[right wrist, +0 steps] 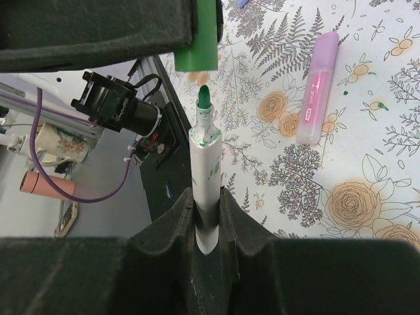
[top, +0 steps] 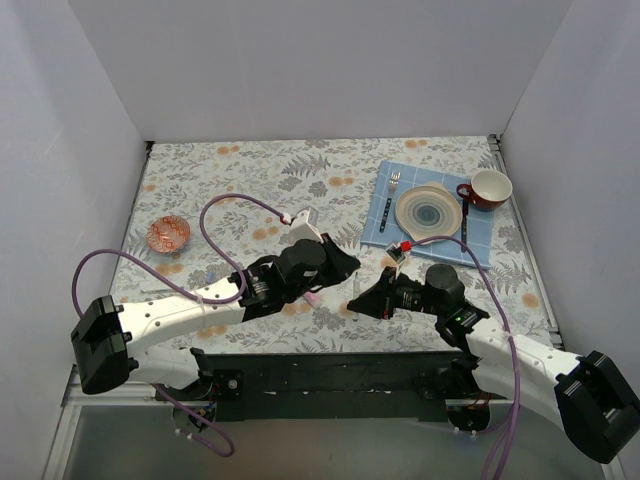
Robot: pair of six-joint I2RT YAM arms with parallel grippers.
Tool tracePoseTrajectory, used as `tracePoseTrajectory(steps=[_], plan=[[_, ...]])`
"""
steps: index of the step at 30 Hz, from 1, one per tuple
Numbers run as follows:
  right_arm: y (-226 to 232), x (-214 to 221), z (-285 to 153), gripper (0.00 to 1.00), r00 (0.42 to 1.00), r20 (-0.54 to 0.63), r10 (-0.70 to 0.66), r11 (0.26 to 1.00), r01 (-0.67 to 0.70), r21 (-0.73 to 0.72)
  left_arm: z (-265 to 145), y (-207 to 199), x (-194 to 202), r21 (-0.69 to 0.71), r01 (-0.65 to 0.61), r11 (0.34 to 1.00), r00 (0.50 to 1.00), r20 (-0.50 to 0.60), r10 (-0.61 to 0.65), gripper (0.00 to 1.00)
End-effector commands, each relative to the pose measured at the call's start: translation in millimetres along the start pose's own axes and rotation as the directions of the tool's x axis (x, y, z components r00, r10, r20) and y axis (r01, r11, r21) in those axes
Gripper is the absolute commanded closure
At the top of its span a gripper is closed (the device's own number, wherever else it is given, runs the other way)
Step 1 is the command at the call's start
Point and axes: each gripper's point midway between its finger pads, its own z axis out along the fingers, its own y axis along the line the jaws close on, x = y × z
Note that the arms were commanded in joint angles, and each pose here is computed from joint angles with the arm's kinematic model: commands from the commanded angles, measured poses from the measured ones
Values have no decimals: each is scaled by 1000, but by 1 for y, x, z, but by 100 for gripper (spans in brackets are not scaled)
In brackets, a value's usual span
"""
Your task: Insert the pens into the pen caps
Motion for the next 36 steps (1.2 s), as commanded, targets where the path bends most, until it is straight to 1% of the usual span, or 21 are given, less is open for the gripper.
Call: tracePoseTrajectory(steps=[1, 10, 17, 26, 32, 36], plan=[[19, -25, 4, 99, 995, 62, -76, 995, 79, -56, -8, -2, -3, 26, -21, 999, 1000, 6, 21, 100], [19, -28, 3, 99, 994, 72, -81, 995, 84, -45, -8, 1, -2, 28, -41, 999, 999, 4, 41, 100], [20, -35, 7, 99, 992, 75, -99, 994, 102, -37, -10, -2, 9, 73, -93, 993, 994, -47, 97, 100], [14, -50, 4, 99, 980, 81, -182, 983, 179, 51, -18, -4, 32, 161, -200, 966, 962, -153, 225, 100], [19, -58, 2, 99, 969, 81, -235, 971, 231, 62, -23, -8, 42, 226, -266, 937, 931, -193, 310, 100], [18, -57, -2, 99, 965, 43, -260, 963, 255, 89, -26, -6, 43, 227, -297, 928, 918, -201, 343, 100]])
